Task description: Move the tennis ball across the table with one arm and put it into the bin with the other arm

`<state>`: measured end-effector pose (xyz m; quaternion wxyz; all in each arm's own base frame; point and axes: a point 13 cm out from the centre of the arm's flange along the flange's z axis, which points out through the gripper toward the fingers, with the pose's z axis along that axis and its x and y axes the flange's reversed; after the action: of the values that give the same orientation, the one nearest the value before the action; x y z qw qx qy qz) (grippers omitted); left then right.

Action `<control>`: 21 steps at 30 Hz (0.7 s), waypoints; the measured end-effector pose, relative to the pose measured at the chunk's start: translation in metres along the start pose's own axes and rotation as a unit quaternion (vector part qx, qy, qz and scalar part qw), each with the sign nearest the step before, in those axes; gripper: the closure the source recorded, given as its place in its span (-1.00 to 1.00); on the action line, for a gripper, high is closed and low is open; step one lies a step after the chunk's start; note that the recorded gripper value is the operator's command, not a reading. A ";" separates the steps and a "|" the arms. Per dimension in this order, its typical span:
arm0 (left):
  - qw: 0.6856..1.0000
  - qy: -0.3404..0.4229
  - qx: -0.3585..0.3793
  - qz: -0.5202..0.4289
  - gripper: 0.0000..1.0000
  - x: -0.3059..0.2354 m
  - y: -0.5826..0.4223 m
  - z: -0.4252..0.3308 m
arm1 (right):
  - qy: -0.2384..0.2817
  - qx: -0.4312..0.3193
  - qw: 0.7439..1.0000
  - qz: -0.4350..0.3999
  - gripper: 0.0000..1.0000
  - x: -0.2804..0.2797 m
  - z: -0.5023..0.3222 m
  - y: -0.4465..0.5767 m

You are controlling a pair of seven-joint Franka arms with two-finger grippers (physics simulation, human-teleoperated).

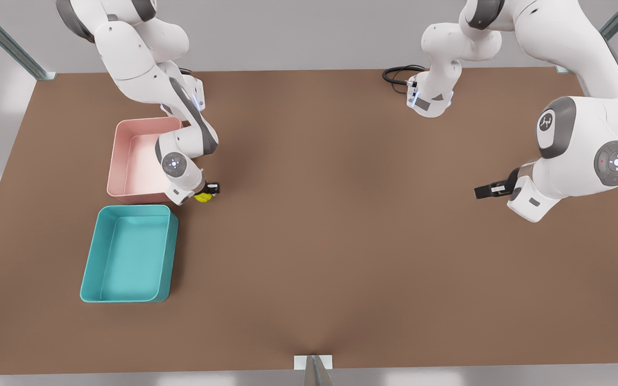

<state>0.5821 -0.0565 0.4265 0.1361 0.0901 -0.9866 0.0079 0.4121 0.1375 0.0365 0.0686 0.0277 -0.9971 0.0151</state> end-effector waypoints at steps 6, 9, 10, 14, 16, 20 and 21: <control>1.000 0.003 -0.001 -0.001 -1.00 0.001 0.000 0.001 | -0.015 -0.006 1.000 -0.001 -0.22 -0.012 -0.011 0.002; 1.000 0.007 -0.001 -0.002 -1.00 0.002 0.001 0.002 | -0.038 -0.012 0.999 -0.005 -0.22 -0.031 -0.033 0.009; 1.000 0.008 -0.002 -0.002 -1.00 0.003 0.001 0.002 | -0.053 -0.015 0.998 -0.007 -0.22 -0.045 -0.048 0.013; 1.000 0.009 -0.002 -0.002 -1.00 0.004 0.001 0.002 | -0.124 -0.033 0.992 0.013 -0.22 -0.151 -0.144 0.001; 1.000 0.010 -0.002 -0.002 -1.00 0.005 0.001 0.002 | -0.136 -0.032 0.989 0.049 -0.22 -0.196 -0.171 -0.065; 1.000 0.011 -0.003 -0.002 -1.00 0.005 0.000 0.003 | -0.100 -0.001 0.992 0.082 -0.22 -0.205 -0.162 -0.191; 1.000 0.011 -0.003 -0.002 -1.00 0.005 0.000 0.003 | -0.084 0.002 0.993 0.081 -0.32 -0.200 -0.150 -0.208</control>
<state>0.5766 -0.0572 0.4253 0.1476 0.0915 -0.9848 0.0061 0.6423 -0.0548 0.1631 -0.0173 -0.0522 -0.9983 0.0201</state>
